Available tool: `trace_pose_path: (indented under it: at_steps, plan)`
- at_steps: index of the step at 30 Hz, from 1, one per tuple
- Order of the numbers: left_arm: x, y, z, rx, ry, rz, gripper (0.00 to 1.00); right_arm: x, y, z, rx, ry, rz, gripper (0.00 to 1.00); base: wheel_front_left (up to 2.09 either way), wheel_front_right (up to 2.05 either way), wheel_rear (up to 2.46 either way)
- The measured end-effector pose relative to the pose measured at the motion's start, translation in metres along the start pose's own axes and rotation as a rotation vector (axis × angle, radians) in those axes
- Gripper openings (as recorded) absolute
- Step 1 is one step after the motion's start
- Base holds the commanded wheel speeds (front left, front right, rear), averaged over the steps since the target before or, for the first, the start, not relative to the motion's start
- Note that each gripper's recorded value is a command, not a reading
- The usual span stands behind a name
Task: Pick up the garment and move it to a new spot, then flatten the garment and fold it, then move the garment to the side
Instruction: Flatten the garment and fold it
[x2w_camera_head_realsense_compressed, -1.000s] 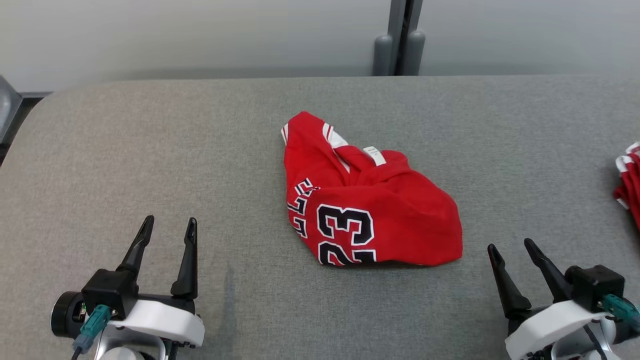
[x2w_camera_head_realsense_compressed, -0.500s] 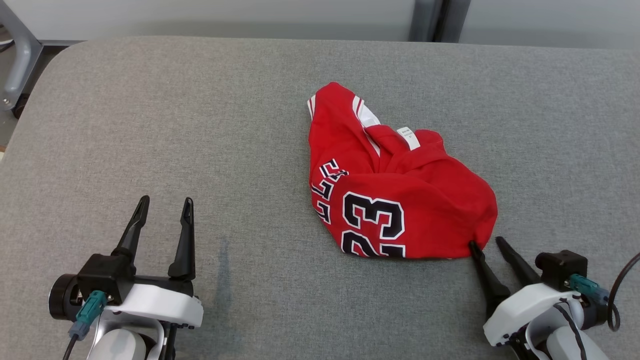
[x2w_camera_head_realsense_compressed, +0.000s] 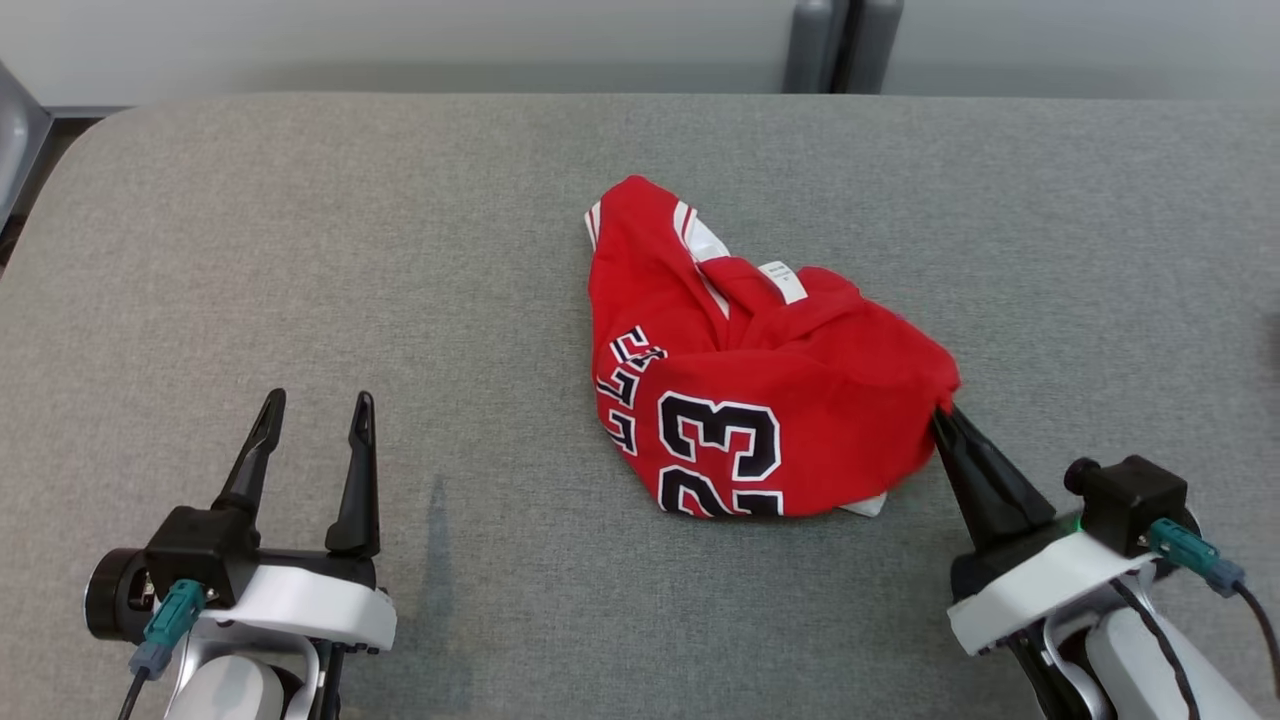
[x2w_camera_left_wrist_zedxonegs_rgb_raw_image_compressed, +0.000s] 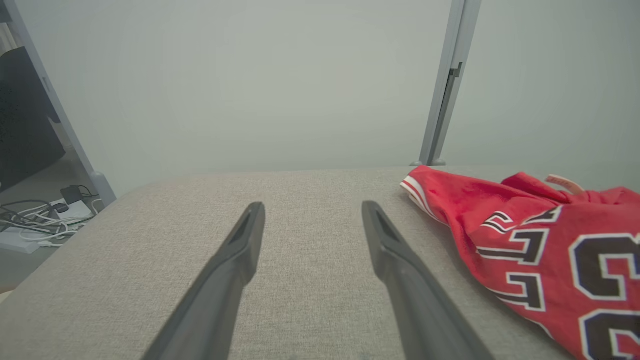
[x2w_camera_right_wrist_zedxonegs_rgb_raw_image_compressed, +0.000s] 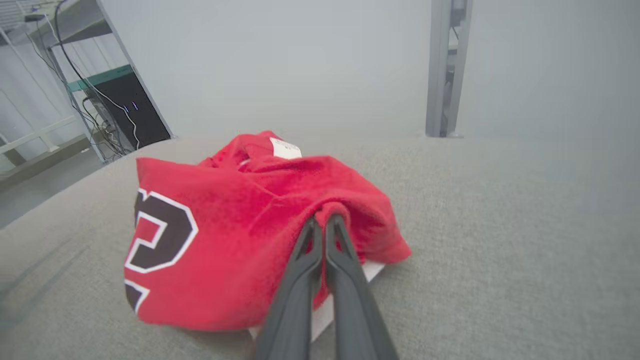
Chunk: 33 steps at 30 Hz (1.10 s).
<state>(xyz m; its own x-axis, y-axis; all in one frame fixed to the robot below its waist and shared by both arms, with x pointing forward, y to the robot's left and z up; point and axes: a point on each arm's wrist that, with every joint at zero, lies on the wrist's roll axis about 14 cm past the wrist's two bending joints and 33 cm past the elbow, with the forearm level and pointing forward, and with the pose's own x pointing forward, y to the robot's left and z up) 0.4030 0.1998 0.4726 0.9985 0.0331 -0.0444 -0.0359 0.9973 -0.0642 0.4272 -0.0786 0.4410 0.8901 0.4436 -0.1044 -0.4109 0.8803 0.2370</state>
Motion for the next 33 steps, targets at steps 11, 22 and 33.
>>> trace_pose_path:
  at_steps: [11,22,33]
  plan:
    - [0.004,-0.015,0.005,-0.008,-0.017,-0.045,1.00,-0.010,0.027,0.131,-0.137,-0.361,0.067,0.00,0.00,0.00,0.00]
    - [0.013,-0.031,-0.001,-0.011,0.000,-0.092,1.00,-0.062,-0.065,0.153,-0.185,-0.405,-0.278,0.00,0.00,0.00,0.00]
    - [0.025,-0.043,-0.010,-0.009,0.022,-0.134,1.00,-0.120,-0.143,0.030,0.026,-0.123,-0.599,0.00,0.00,0.00,0.00]
